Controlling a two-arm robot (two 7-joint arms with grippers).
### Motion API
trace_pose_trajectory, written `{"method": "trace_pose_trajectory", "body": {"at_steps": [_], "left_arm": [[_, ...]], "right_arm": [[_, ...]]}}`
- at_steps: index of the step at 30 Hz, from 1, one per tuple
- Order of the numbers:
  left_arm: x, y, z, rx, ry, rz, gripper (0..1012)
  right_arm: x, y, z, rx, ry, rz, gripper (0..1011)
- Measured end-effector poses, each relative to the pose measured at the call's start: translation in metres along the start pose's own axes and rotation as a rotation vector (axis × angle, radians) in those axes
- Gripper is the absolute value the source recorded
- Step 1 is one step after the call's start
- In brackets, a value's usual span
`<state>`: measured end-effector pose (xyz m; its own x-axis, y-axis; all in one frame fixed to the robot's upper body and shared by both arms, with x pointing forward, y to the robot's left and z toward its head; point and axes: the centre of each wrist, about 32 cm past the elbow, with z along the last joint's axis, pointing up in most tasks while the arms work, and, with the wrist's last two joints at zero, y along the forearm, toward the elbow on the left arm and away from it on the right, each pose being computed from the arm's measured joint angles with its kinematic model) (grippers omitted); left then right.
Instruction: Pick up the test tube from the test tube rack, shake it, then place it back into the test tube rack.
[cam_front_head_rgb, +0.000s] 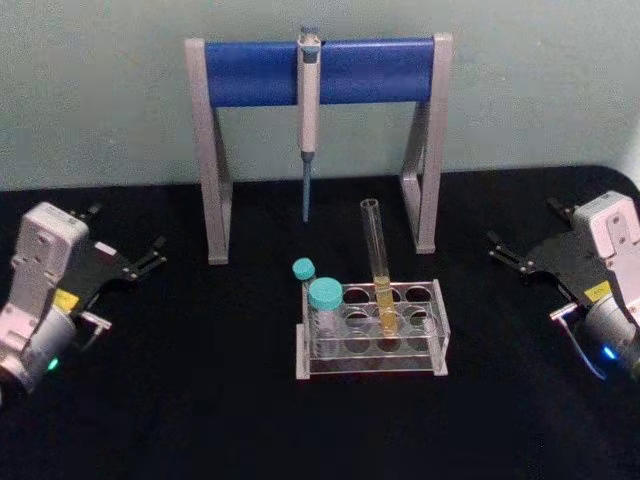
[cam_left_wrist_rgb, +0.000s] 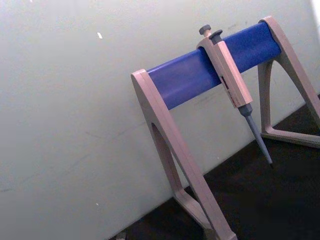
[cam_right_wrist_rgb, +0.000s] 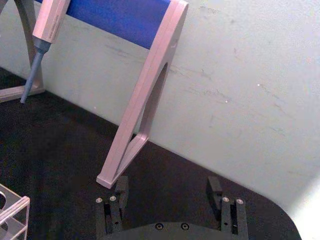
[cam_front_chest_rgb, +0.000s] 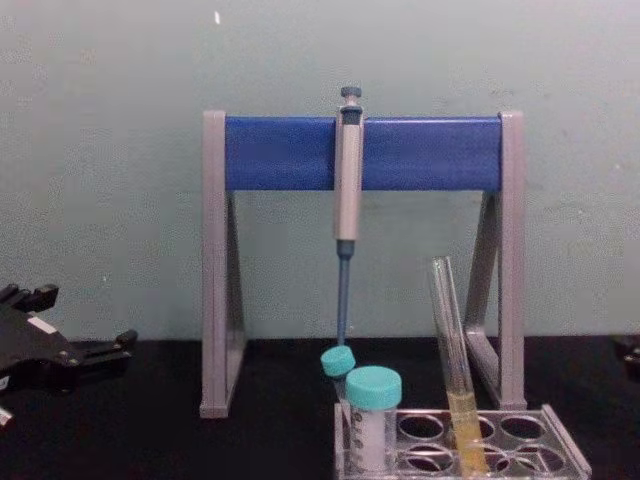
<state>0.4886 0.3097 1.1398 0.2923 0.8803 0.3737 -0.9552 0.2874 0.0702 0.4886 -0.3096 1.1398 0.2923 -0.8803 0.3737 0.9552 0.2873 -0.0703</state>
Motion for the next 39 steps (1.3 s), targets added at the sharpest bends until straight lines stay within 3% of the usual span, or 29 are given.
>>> {"method": "trace_pose_trajectory", "body": {"at_steps": [12,24,32,39], "left_arm": [[0.0,0.0,0.0,0.0,0.0,0.0,1002],[0.0,0.0,0.0,0.0,0.0,0.0,1001],[0.0,0.0,0.0,0.0,0.0,0.0,1002],[0.0,0.0,0.0,0.0,0.0,0.0,1002]], "right_arm": [[0.001,-0.001,0.0,0.003,0.001,0.0,1000],[0.006,-0.003,0.008,0.087,0.053,0.038,1000],[0.007,-0.002,0.025,0.189,0.124,0.158,1000],[0.0,0.001,0.038,0.234,0.171,0.27,1000]]}}
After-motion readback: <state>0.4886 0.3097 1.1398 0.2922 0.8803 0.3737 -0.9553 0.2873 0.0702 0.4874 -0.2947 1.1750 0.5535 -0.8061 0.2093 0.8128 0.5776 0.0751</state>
